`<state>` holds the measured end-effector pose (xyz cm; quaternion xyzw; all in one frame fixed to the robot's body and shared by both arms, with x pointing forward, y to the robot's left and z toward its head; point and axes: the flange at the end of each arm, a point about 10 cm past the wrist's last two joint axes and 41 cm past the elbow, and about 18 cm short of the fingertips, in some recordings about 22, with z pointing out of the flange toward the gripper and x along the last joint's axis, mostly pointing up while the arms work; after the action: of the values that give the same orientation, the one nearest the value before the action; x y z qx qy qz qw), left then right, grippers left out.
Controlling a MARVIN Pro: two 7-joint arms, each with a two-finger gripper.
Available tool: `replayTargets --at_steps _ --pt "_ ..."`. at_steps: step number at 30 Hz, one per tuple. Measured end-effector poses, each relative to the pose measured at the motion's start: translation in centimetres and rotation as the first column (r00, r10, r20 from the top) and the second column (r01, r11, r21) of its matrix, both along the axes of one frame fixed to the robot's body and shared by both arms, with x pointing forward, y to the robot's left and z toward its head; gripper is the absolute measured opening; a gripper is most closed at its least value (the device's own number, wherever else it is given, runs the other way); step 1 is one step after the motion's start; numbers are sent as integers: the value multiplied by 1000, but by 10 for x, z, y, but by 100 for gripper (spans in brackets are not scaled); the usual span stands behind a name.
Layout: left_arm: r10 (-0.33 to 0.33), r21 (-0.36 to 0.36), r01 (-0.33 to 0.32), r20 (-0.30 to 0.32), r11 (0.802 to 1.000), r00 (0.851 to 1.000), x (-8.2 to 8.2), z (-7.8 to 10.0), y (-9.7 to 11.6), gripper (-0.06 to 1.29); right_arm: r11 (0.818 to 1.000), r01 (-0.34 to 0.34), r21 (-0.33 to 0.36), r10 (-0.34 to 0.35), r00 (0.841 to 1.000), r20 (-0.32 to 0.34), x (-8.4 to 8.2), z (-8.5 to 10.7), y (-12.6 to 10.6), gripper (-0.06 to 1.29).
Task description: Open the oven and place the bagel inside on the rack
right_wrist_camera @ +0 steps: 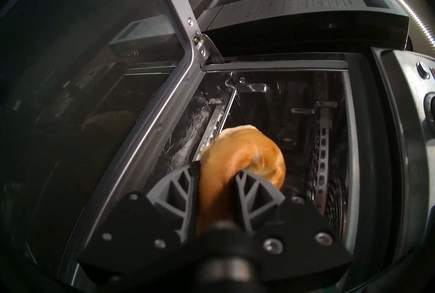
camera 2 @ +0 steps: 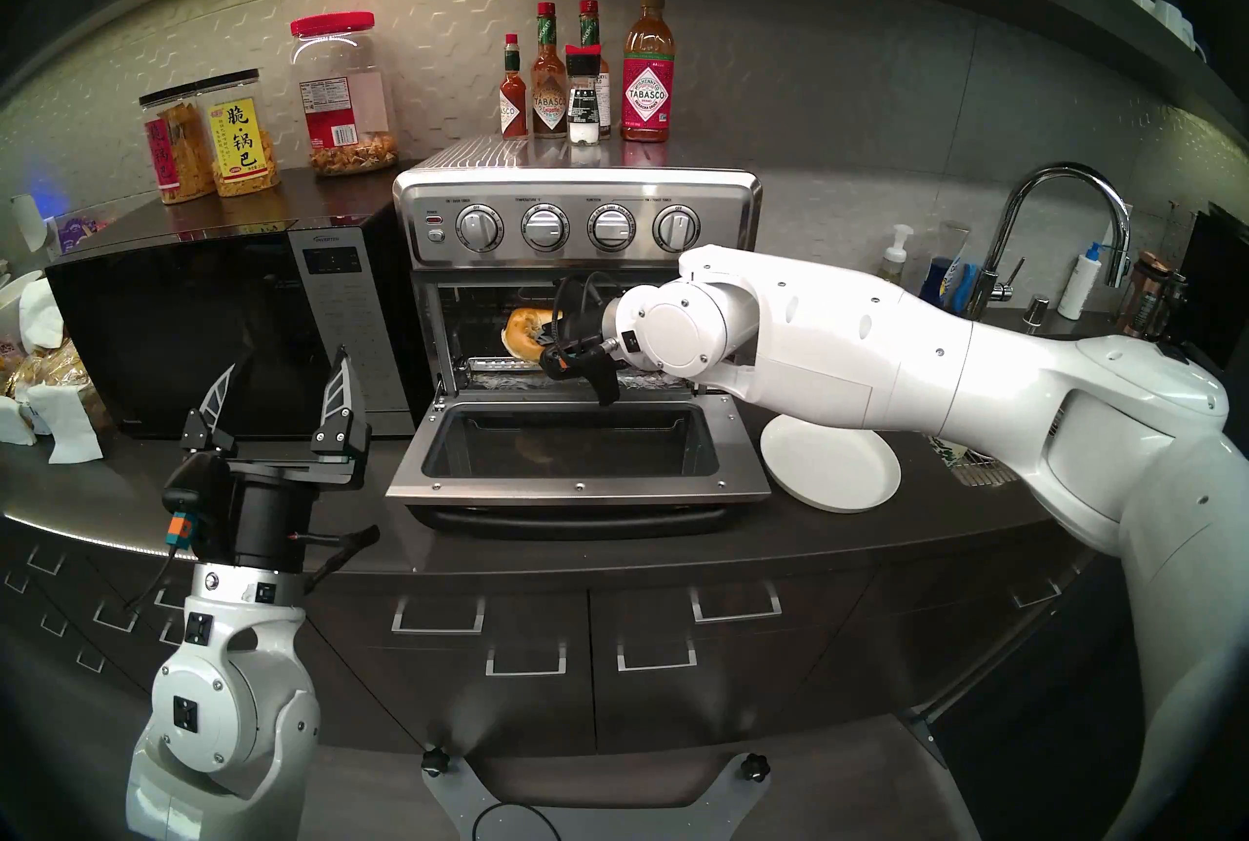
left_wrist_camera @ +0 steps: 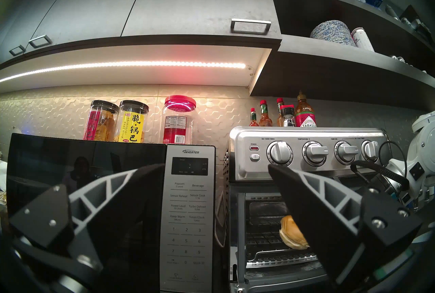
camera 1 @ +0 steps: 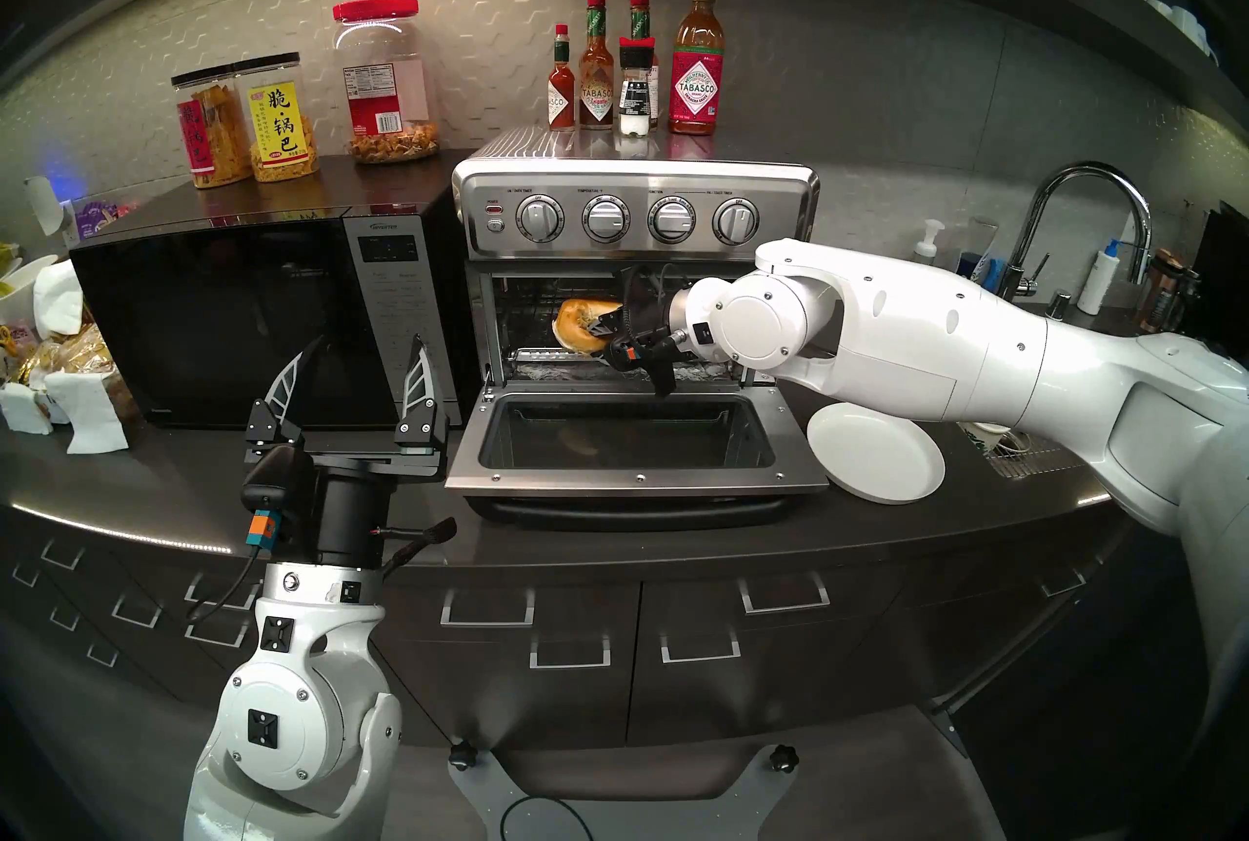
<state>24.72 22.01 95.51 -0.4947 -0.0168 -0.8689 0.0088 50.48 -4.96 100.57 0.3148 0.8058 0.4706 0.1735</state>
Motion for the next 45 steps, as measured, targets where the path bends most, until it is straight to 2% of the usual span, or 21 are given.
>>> replayTargets --at_steps 11,13,14,17,19,28,33,42,43,44,45 --pt "0 0 0 0 1000 1000 0 0 0 125 1000 18 5 -18 1000 12 10 -1 2 27" --pt "0 0 0 0 1000 1000 0 0 0 125 1000 19 4 -19 1000 17 10 -2 3 54" --pt "0 0 0 0 1000 1000 0 0 0 125 1000 18 3 -19 1000 20 11 -2 3 73" --pt "0 0 0 0 1000 1000 0 0 0 125 1000 16 -7 -16 1000 13 9 -8 4 110" --pt "0 0 0 0 1000 1000 0 0 0 125 1000 16 -9 -16 1000 13 9 -9 5 114" --pt "0 0 0 0 1000 1000 0 0 0 125 1000 -7 23 7 1000 18 -3 1 7 118" --pt "0 0 0 0 1000 1000 0 0 0 125 998 -18 61 17 999 31 -10 10 -1 119" --pt "0 0 0 0 1000 1000 0 0 0 125 993 -25 112 22 999 31 -19 11 -22 119" --pt "0 0 0 0 1000 1000 0 0 0 125 993 -25 118 21 999 31 -20 10 -24 107" --pt "0 0 0 0 1000 1000 0 0 0 125 993 -25 120 21 999 30 -20 10 -25 103" --pt "0 0 0 0 1000 1000 0 0 0 125 992 -25 123 22 999 30 -20 10 -26 72"
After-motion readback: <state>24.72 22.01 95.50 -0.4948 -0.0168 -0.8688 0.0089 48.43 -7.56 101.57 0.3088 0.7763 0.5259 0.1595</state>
